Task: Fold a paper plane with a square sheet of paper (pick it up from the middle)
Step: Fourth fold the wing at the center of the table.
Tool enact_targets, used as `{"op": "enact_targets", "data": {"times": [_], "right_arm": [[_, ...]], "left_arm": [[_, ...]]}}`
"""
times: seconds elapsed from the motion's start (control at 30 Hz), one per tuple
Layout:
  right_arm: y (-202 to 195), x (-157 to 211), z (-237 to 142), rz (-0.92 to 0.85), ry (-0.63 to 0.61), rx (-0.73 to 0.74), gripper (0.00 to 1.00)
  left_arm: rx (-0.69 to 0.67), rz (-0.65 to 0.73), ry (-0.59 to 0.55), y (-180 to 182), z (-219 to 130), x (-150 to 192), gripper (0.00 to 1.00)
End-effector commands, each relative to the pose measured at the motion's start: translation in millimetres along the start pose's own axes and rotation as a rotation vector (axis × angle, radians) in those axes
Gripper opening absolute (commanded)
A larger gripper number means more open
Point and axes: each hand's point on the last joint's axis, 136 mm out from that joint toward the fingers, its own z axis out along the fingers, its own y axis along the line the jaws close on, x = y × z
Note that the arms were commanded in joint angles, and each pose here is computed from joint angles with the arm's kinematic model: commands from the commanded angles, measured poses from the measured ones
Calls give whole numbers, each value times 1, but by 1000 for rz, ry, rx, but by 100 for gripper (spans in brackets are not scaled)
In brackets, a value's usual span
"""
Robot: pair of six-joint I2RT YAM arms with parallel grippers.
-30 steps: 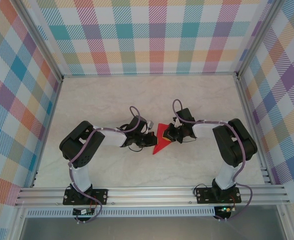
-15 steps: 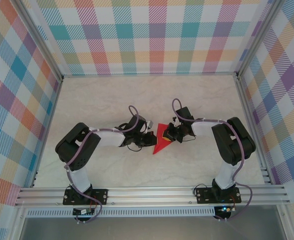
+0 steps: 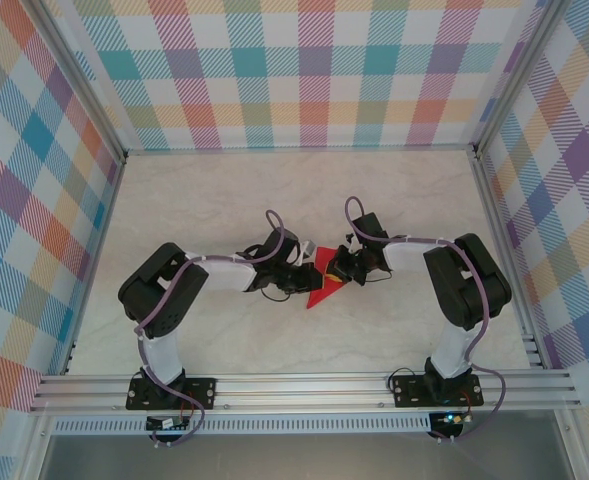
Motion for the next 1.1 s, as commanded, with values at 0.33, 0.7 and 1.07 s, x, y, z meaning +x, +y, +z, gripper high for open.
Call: {"op": "enact_targets", "data": {"times": [0.33, 0.7, 1.07], "right_arm": [[-71, 13, 16, 108, 10, 254, 4], [-76, 14, 17, 121, 10, 270, 4], [-76, 14, 18, 123, 14, 268, 4]], "left_arm": [[-115, -23, 108, 24, 7, 26, 11], [-228, -45, 129, 53, 5, 39, 11], [-80, -14, 90, 12, -11, 37, 11]]}}
